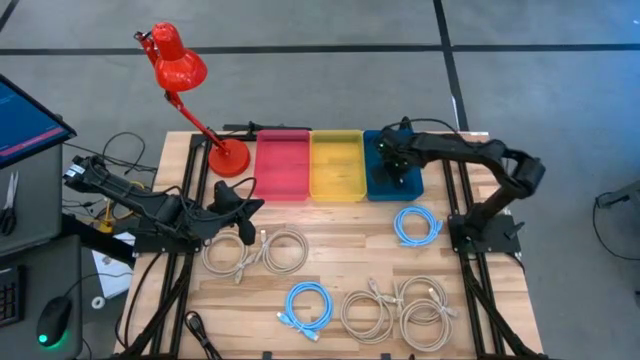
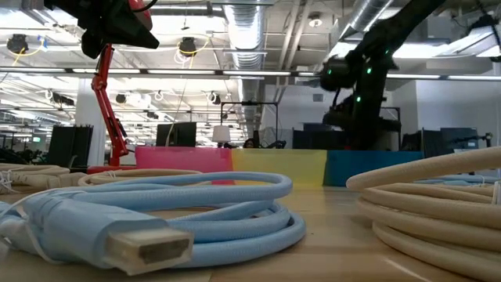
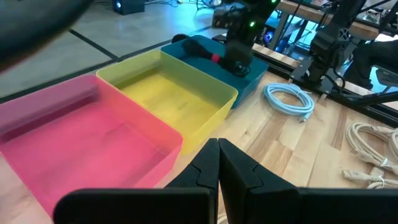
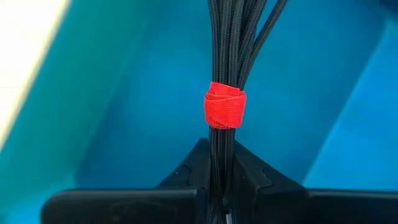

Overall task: Pick & Place USB Port
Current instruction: Put the top right black charger cable into the blue bin

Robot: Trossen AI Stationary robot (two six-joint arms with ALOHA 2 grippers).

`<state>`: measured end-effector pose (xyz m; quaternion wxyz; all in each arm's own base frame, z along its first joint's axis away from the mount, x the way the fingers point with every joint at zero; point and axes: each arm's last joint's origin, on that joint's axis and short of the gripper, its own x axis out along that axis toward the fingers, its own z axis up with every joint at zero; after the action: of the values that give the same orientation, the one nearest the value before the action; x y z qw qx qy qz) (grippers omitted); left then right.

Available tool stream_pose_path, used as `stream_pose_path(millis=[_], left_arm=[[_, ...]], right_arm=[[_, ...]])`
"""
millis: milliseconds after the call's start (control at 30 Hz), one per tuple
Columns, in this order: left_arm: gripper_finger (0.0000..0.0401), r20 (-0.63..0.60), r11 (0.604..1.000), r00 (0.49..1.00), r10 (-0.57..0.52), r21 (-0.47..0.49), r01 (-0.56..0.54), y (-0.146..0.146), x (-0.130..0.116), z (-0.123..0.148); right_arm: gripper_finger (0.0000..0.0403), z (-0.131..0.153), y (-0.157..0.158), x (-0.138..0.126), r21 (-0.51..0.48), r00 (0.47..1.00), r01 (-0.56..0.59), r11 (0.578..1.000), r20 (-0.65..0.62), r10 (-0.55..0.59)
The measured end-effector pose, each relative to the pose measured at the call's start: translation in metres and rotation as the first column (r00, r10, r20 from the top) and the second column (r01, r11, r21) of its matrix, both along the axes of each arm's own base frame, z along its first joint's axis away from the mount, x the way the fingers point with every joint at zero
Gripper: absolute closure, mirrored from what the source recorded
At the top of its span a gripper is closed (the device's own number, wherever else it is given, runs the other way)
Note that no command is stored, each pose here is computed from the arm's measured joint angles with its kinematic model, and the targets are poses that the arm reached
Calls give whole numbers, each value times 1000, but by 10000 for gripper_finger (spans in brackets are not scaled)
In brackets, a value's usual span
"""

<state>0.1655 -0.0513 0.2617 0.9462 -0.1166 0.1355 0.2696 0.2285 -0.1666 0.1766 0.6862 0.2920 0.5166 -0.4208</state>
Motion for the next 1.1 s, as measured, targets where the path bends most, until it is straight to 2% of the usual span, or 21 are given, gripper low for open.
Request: stream_pose_path(millis=[300,700,967,1100], left_arm=[[397,0,1000,1000,0,0,0,0,0,0],[397,0,1000,1000,0,0,0,0,0,0],[397,0,1000,1000,0,0,0,0,0,0],[397,0,1000,1000,0,0,0,0,0,0]], right_arm=[[381,-30,-8,10,32,999,4,999,-46,-2],[376,-32,-10,12,25,999,3,1000,-34,-3],[268,-32,-10,12,28,999,3,1000,-33,-2],[238,-31,-9,11,29,999,-35,999,-41,37]])
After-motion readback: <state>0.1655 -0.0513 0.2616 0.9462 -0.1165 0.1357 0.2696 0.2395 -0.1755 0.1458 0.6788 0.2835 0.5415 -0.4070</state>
